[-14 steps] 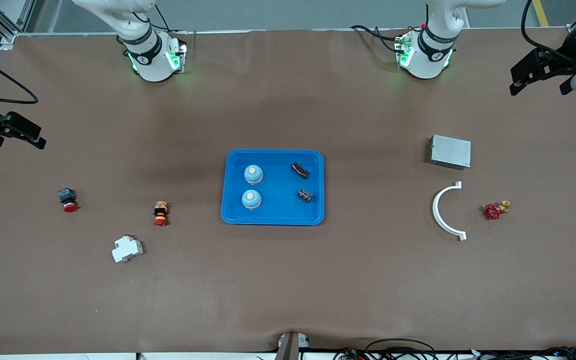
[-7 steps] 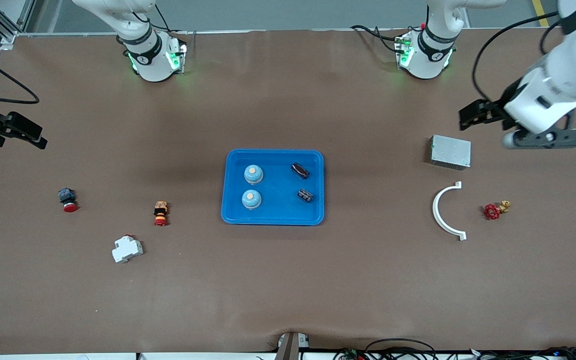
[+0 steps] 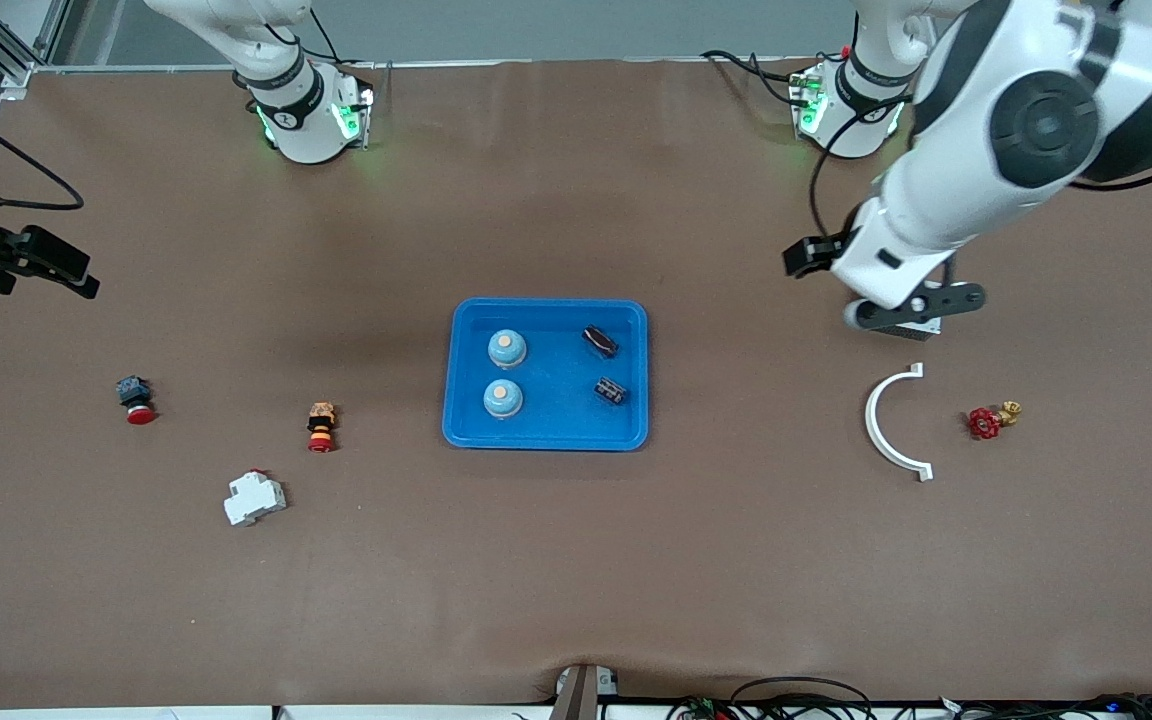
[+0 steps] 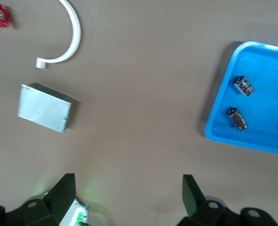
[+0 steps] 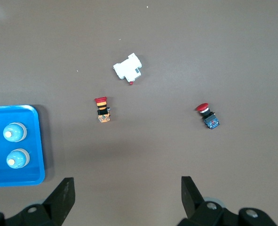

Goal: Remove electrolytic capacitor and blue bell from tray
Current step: 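Reach the left and right grippers toward the blue tray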

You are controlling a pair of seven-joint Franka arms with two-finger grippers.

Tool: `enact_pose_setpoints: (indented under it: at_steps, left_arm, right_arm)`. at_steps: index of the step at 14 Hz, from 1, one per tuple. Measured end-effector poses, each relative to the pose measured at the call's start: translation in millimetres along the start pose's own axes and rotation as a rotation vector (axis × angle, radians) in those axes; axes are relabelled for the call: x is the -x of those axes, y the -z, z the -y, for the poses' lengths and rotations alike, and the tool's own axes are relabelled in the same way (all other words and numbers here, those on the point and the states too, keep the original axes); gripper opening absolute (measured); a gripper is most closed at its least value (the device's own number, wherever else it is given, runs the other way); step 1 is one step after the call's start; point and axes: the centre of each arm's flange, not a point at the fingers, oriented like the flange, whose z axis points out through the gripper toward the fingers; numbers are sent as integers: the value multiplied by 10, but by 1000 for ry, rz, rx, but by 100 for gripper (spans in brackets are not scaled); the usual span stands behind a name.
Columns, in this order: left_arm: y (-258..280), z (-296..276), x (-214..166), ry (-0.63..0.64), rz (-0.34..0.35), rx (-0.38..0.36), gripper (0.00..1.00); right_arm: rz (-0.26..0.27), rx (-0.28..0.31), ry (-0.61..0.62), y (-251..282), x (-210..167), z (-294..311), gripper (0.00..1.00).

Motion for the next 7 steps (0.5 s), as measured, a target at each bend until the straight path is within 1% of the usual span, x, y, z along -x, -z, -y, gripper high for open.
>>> enact_pose_setpoints:
  at_steps: [1, 3, 5, 7]
  left_arm:
    - [-125, -149, 25, 36, -13, 7, 100]
    - [-410, -405, 72, 114, -43, 31, 100]
    - [-740, -627, 135, 174, -59, 49, 100]
    - [-1062, -834, 192, 232, -53, 52, 100]
  right_arm:
    - [7, -12, -4, -28, 7, 66, 100]
    - [32, -38, -57, -193, 38, 367, 100]
    - [22, -45, -92, -496, 103, 906, 100]
    - [0, -53, -101, -897, 237, 1431, 100]
